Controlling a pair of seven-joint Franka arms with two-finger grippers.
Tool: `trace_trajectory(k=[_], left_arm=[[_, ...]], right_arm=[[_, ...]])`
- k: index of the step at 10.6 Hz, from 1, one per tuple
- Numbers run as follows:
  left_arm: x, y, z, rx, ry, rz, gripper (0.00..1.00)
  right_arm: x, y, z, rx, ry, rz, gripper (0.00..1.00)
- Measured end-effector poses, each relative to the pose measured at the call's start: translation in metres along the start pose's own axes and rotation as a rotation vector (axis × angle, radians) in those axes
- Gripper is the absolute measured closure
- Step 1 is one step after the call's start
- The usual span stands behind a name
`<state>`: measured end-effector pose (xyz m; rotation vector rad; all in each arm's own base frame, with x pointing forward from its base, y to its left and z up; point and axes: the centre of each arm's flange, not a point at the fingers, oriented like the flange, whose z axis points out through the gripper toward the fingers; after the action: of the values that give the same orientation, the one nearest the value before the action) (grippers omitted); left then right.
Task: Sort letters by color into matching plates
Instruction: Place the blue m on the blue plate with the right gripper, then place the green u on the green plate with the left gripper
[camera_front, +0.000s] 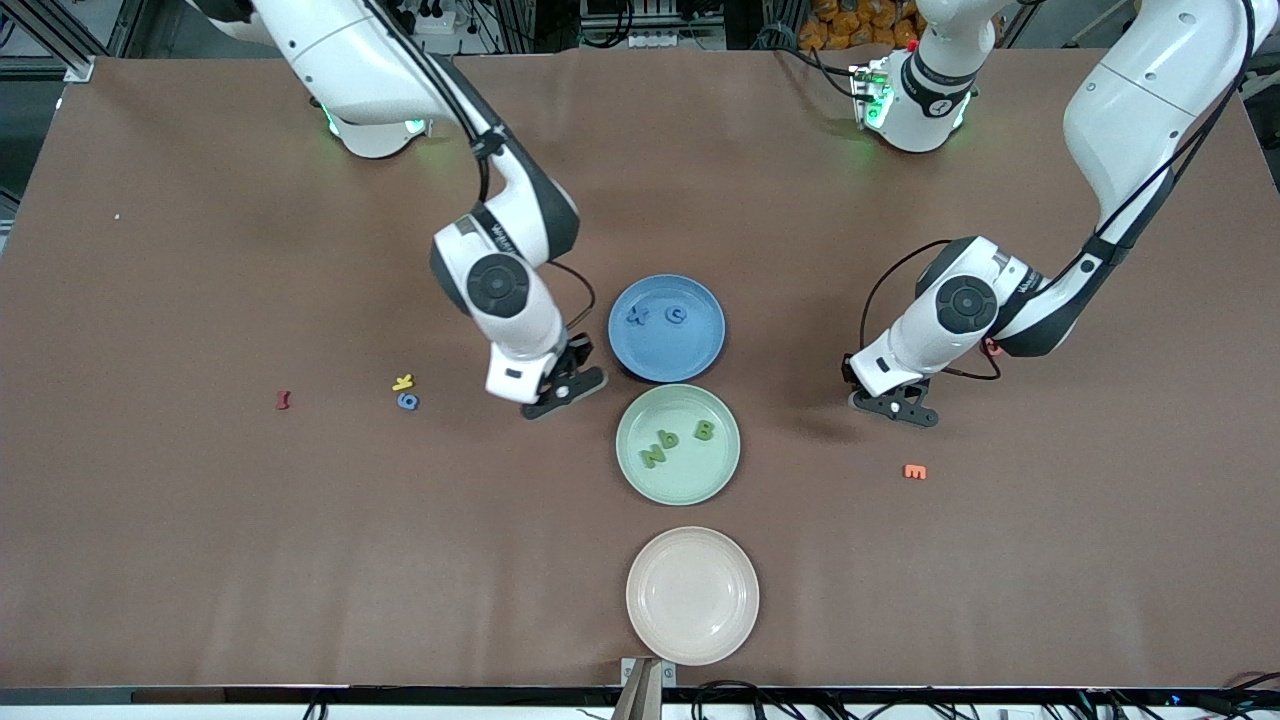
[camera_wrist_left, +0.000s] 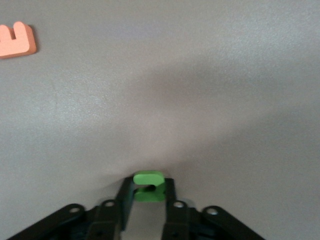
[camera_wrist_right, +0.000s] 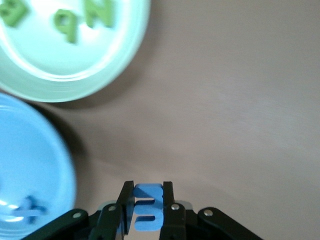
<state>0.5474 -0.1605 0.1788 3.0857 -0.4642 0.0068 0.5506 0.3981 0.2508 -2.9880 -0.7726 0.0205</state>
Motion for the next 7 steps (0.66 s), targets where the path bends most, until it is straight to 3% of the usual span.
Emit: trace_trajectory(k=[1,4,7], left_arm=[[0.001,-0.001,-0.001,0.0,0.002,-0.001,0.73],[0.003,-0.002,-0.004,0.002,0.01,-0.002,0.73],[0.022,0.003,-0.039,0.021,0.084,0.008,0.73]], right_arm=[[0.003,-0.024,0.007,0.013,-0.001,-0.033,0.73],[-0.003,-0.096,0.042,0.029,-0.035,-0.134,0.73],[-0.014,-0.139,0.055,0.039,-0.051,-0.192,0.73]])
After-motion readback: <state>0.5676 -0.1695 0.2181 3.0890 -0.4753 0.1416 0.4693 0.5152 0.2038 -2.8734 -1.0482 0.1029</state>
